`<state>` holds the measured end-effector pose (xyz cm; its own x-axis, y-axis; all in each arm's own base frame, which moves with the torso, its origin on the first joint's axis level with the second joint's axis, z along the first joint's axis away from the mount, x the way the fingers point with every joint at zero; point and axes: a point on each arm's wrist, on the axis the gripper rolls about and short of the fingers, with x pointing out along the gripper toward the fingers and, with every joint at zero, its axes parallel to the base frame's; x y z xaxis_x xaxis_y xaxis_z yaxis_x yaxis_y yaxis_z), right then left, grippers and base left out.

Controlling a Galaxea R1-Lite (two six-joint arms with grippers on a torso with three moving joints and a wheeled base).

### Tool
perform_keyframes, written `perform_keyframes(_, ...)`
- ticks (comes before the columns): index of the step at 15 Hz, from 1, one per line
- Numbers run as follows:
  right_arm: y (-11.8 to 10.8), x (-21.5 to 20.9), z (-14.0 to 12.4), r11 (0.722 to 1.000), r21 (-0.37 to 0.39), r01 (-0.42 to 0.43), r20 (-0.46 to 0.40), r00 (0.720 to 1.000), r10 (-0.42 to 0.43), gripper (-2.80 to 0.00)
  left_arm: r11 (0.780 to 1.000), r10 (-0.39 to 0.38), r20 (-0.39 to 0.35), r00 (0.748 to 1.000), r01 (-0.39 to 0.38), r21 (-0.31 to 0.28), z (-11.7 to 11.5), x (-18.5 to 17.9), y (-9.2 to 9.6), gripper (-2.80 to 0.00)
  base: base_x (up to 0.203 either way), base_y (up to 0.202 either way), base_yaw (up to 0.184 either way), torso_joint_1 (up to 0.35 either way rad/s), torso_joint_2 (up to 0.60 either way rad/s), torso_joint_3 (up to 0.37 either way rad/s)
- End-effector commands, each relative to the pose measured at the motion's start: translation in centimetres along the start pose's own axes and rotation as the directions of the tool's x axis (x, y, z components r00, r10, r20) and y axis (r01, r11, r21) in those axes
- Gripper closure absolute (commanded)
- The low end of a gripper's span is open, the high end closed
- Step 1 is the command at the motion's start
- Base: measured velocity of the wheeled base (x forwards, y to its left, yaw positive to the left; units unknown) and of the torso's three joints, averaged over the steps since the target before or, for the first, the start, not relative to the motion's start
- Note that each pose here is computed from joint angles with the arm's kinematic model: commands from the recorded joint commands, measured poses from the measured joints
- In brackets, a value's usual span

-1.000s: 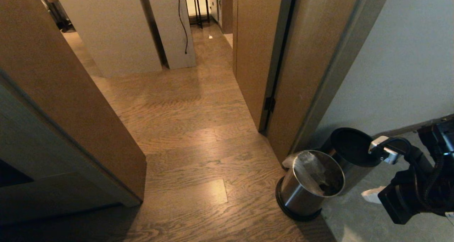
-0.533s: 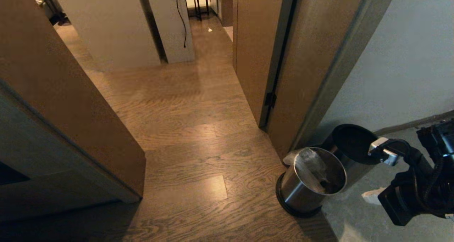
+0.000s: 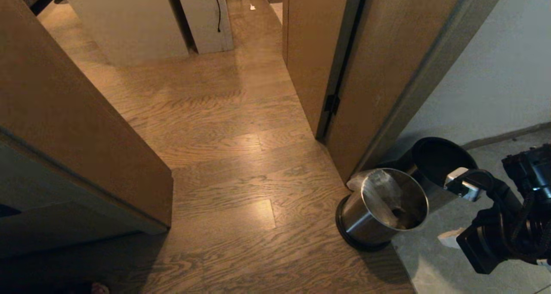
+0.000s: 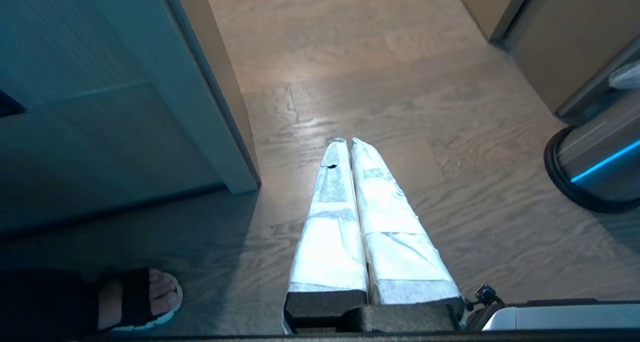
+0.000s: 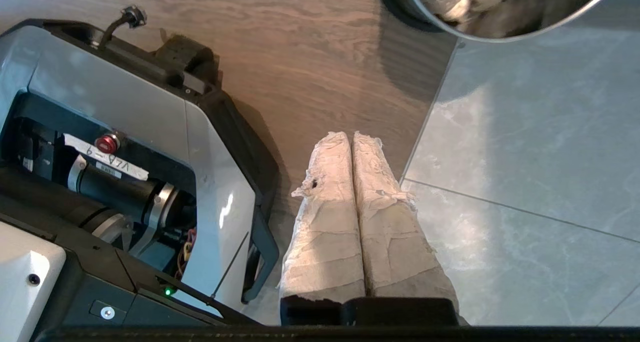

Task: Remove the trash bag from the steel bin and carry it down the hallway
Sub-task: Pick up the trash bag

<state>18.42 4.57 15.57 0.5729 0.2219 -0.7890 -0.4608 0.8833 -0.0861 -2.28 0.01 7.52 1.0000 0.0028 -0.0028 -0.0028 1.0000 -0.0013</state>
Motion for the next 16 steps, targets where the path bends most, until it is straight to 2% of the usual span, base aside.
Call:
perform_keyframes(1, 0.1, -0.1, 0.1, 1.0, -0.007, -0.003, 0.003, 1.0, 0.003, 0.0, 1.0, 0.0, 0.001, 1.0, 0.0, 0.0, 0.0, 0.0, 0.0, 0.0, 0.0, 0.0, 0.0, 0.002, 0.0, -0.198)
perform_keyframes(5, 0.2, -0.3, 0.0, 1.0, -0.011, -0.002, 0.013, 1.0, 0.002, 0.0, 1.0, 0.0, 0.0, 1.0, 0.0, 0.0, 0.0, 0.0, 0.0, 0.0, 0.0, 0.0, 0.0, 0.002, 0.0, -0.191)
perform_keyframes(11, 0.1, 0.1, 0.3, 1.0, -0.004, 0.018, -0.003, 1.0, -0.018, 0.0, 1.0, 0.0, 0.001, 1.0, 0.0, 0.0, 0.0, 0.0, 0.0, 0.0, 0.0, 0.0, 0.0, 0.002, 0.0, -0.028)
perform_keyframes(13, -0.1, 0.5, 0.9, 1.0, -0.009, 0.018, 0.011, 1.0, -0.018, 0.0, 1.0, 0.0, 0.0, 1.0, 0.0, 0.0, 0.0, 0.0, 0.0, 0.0, 0.0, 0.0, 0.0, 0.0, 0.0, 0.0)
perform_keyframes(16, -0.8, 3.3, 2.9, 1.0, -0.011, 0.029, 0.041, 0.999, -0.029, 0.0, 1.0, 0.0, 0.0, 1.0, 0.0, 0.0, 0.0, 0.0, 0.0, 0.0, 0.0, 0.0, 0.0, 0.0, 0.0, 0.0)
